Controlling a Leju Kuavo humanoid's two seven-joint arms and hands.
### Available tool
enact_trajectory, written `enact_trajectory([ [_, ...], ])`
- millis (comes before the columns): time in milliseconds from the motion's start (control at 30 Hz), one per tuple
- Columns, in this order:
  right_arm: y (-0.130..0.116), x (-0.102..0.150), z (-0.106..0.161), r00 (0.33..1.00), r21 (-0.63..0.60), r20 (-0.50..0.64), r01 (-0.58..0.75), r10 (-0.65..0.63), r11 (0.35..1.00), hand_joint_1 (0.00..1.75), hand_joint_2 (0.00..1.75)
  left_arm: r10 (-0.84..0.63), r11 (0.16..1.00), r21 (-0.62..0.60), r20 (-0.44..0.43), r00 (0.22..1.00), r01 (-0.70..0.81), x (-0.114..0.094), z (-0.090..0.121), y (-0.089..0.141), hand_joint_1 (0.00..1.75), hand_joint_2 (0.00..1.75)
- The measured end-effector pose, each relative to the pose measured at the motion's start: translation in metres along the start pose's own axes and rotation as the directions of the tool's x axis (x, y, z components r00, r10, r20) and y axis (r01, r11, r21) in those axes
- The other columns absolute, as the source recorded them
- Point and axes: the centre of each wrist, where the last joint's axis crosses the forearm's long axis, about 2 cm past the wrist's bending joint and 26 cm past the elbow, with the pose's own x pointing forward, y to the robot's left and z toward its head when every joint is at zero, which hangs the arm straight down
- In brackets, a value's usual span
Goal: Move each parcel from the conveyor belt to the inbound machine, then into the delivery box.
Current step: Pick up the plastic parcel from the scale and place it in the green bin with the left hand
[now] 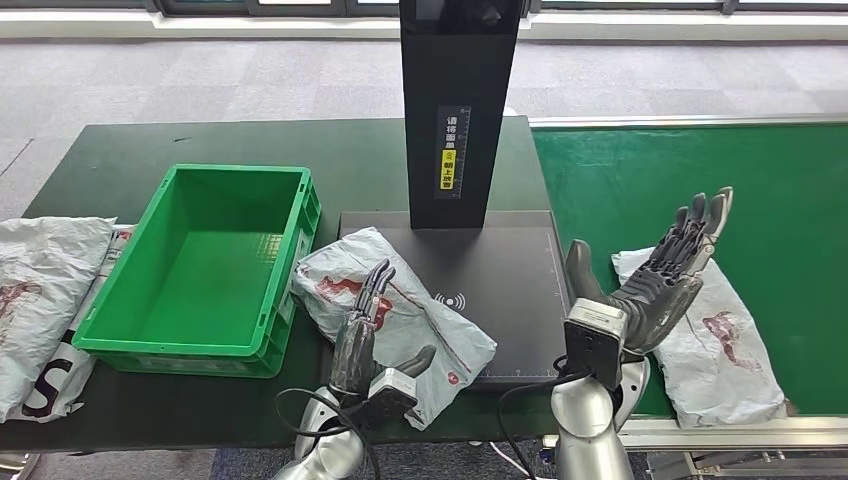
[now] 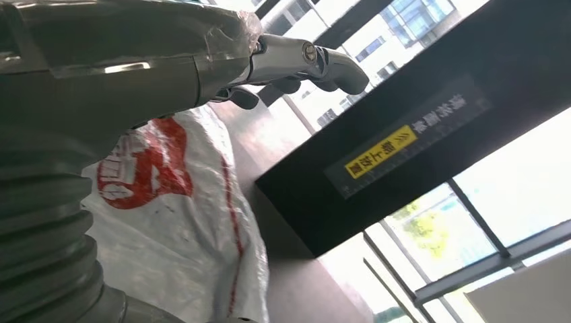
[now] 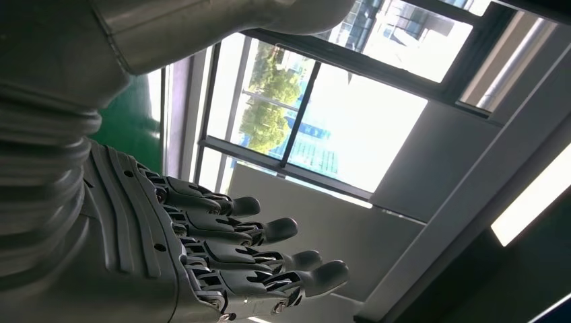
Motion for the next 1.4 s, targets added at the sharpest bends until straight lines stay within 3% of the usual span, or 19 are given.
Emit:
enact_trajectory([
  [233,-0.001,0.000,-0.001,1.000,-0.005,0.003,0.000,0.000,1.000,0.00,1.75,-0.002,1.000,-0.027,0.052,0.999,0.003,0.006,-0.018,-0.003,0.00,1.75],
  [533,-0.009,0.010,-0.014,0.998,-0.053,0.061,-0.004,0.007,0.999,0.00,1.75,-0.154,0.962,-0.240,-0.097,0.983,0.127,-0.009,-0.069,-0.004,0.00,1.75],
  [967,-0.021,0.016,-0.024,0.995,-0.104,0.096,-0.010,0.020,0.995,0.00,1.75,-0.228,0.932,-0.317,-0.139,0.964,0.175,-0.018,-0.077,-0.004,0.00,1.75],
  [1200,-0.046,0.022,-0.036,0.990,-0.204,0.129,-0.027,0.054,0.979,0.00,1.75,-0.371,0.857,-0.459,-0.233,0.899,0.235,-0.027,-0.083,-0.001,0.00,1.75],
  [1400,-0.054,0.021,-0.038,0.989,-0.231,0.129,-0.044,0.076,0.972,0.00,1.75,-0.502,0.753,-0.596,-0.245,0.830,0.279,-0.028,-0.087,-0.003,0.00,1.75],
])
